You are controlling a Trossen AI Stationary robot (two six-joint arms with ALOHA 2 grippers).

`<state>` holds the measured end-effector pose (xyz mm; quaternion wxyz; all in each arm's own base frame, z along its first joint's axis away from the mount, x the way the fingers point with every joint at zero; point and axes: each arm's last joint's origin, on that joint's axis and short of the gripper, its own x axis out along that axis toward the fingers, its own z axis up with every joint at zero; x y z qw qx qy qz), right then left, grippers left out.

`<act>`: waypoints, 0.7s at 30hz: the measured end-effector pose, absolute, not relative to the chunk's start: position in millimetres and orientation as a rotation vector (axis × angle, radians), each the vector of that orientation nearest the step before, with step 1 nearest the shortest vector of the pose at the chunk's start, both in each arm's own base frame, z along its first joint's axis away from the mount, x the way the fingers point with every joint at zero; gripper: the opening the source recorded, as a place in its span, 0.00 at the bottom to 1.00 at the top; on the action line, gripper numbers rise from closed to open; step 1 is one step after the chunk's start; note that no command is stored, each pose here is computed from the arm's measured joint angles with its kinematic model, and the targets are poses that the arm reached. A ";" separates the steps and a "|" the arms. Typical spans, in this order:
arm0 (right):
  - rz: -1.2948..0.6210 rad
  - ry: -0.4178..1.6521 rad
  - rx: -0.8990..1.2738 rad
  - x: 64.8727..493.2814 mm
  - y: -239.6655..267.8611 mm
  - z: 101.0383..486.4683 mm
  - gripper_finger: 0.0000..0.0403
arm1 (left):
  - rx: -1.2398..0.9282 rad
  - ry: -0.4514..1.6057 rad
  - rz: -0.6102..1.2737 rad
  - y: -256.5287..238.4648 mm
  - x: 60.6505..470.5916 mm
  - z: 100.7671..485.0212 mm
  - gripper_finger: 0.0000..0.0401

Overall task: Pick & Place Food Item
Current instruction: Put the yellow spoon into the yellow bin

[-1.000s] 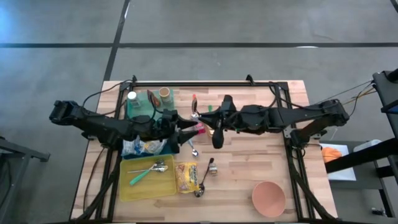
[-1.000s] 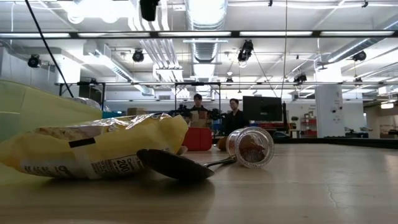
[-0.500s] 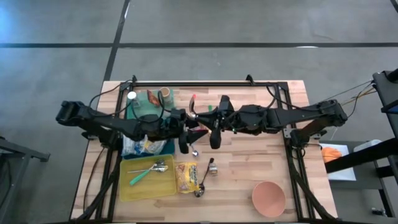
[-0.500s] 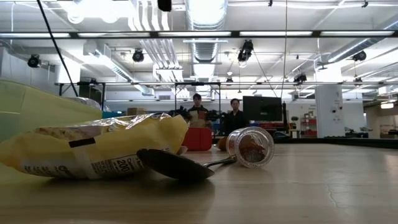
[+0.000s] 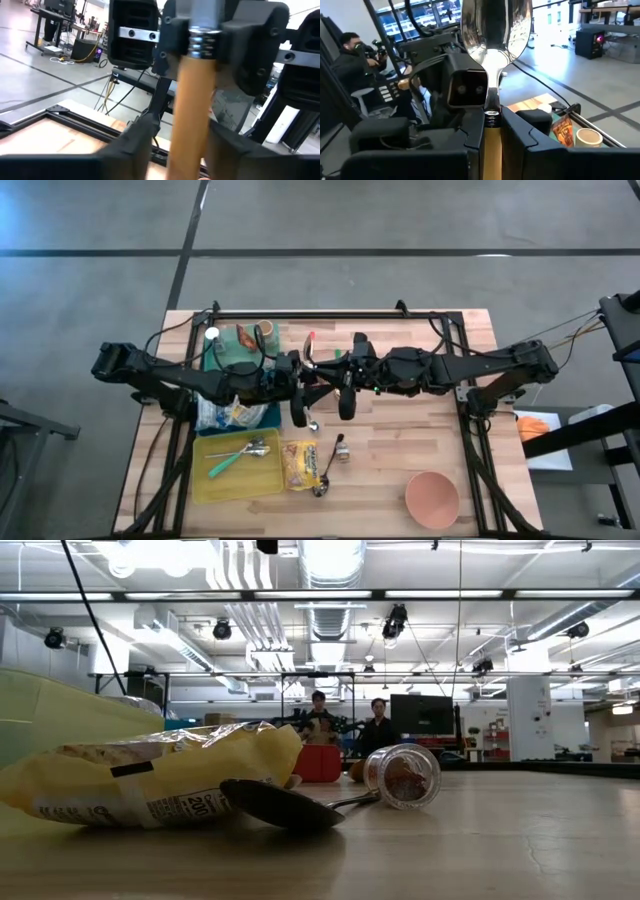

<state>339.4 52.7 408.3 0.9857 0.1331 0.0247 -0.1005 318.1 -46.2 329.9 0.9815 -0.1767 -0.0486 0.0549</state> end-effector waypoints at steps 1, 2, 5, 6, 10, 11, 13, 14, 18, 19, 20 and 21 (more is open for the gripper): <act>-0.196 0.053 0.264 339.4 52.9 408.1 0.08 | -0.353 -0.091 0.110 -46.2 318.1 329.3 0.30; -0.195 0.056 0.260 339.4 52.9 407.7 0.08 | -0.352 -0.087 0.108 -46.3 318.1 328.9 0.24; -0.197 0.059 0.261 339.5 52.6 407.0 0.08 | -0.350 -0.080 0.097 -46.6 318.1 328.5 0.14; -0.198 0.060 0.260 339.5 52.5 406.9 0.08 | -0.350 -0.080 0.093 -46.7 318.1 328.6 0.14; -0.195 0.062 0.260 339.4 52.7 406.9 0.07 | -0.351 -0.076 0.086 -46.9 317.9 328.6 0.06; -0.192 0.062 0.259 339.4 52.9 406.9 0.09 | -0.353 -0.076 0.082 -47.2 317.5 328.9 0.06; -0.192 0.062 0.258 339.4 52.9 406.9 0.14 | -0.373 -0.071 0.071 -47.4 317.0 329.0 0.06; -0.192 0.063 0.258 339.4 52.9 406.8 0.16 | -0.384 -0.064 0.069 -47.3 316.0 329.3 0.06; -0.195 0.061 0.251 339.1 52.0 407.4 0.26 | -0.440 0.003 0.073 -46.5 309.7 328.2 0.06; -0.195 0.062 0.250 339.1 52.0 407.3 0.28 | -0.460 0.029 0.074 -46.2 307.4 327.5 0.06; -0.196 0.065 0.246 339.0 51.6 407.1 0.31 | -0.480 0.055 0.079 -45.8 304.3 327.4 0.06; -0.197 0.069 0.238 337.9 51.0 407.5 0.33 | -0.498 0.088 0.085 -45.4 299.5 327.8 0.06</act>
